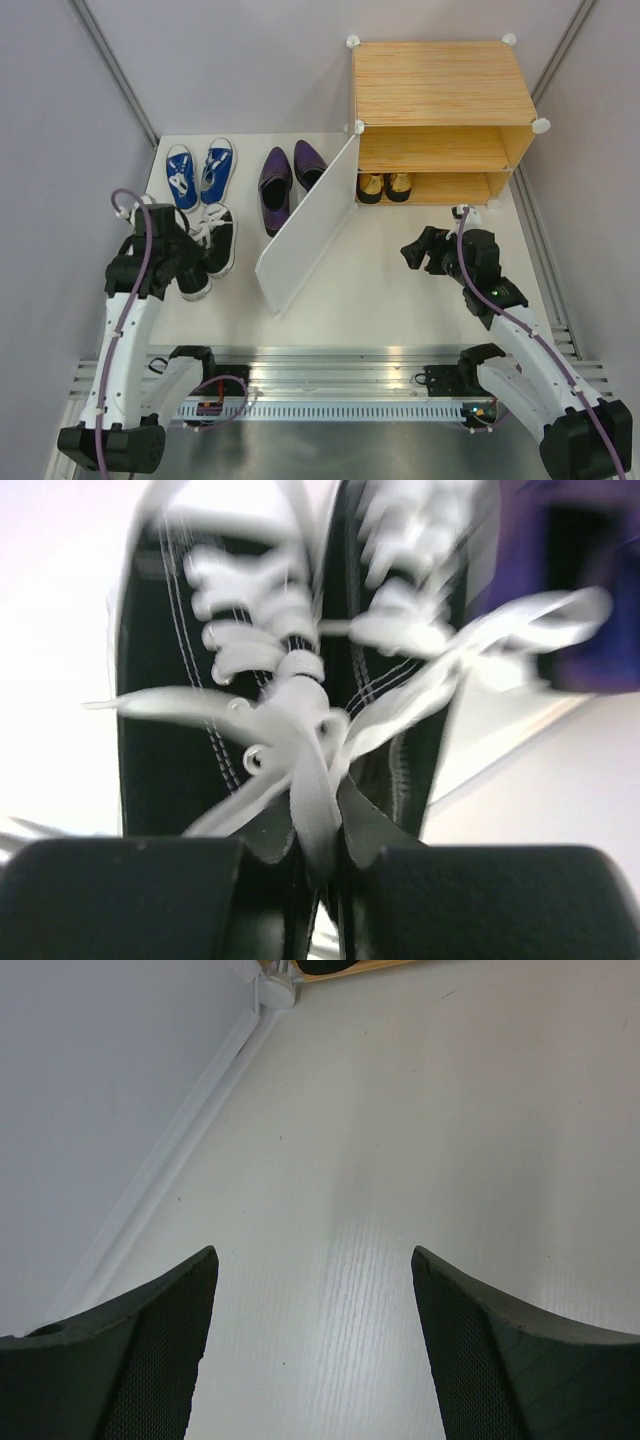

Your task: Place and organize the shoes in the shoe cabinet

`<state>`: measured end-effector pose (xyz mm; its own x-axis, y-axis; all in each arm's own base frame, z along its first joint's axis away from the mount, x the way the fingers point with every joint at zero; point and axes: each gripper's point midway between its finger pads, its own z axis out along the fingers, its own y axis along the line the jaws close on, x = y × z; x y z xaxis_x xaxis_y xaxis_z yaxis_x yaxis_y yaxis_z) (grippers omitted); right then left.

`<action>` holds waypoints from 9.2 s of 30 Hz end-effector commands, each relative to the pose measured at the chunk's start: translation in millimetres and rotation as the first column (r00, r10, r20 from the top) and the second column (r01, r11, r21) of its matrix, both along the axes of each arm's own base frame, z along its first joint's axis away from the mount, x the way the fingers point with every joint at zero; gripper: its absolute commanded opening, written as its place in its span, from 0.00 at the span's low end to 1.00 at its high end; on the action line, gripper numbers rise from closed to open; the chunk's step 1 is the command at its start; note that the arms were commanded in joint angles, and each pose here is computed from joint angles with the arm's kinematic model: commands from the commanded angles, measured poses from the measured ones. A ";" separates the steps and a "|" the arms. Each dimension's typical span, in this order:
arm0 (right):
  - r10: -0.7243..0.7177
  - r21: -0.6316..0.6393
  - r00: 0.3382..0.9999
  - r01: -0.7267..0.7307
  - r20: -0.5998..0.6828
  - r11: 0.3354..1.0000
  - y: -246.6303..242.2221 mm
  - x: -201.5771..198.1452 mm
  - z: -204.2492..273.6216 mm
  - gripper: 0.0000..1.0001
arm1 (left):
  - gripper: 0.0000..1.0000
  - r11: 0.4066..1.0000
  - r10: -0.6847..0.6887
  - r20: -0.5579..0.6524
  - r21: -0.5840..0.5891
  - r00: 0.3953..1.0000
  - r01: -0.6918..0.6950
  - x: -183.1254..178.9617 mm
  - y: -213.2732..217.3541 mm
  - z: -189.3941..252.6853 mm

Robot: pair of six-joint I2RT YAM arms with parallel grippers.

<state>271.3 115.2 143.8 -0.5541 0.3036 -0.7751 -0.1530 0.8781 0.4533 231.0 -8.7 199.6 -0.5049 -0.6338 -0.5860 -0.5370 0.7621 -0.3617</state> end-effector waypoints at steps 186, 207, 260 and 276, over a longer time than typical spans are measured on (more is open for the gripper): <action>-0.130 0.148 0.991 0.125 0.025 0.981 -7.1 -20.6 -4.1 0.95 | 0.80 0.700 -0.707 0.370 0.491 0.603 0.519 0.6 -202.4 209.7; -0.135 -0.221 0.991 0.135 0.015 0.966 18.2 22.1 -50.2 0.98 | 0.85 0.883 -0.385 0.569 0.457 0.727 0.110 -32.9 -36.7 156.4; -0.180 -0.313 0.973 0.128 -0.142 0.941 33.7 32.8 -104.2 0.05 | 0.90 0.826 -0.486 0.495 0.529 0.721 0.193 -24.4 -64.5 139.3; -0.321 -0.260 0.937 0.279 -0.137 0.925 -47.0 23.3 -57.4 0.01 | 0.90 0.843 -0.477 0.526 0.500 0.704 0.198 -28.9 -59.7 145.7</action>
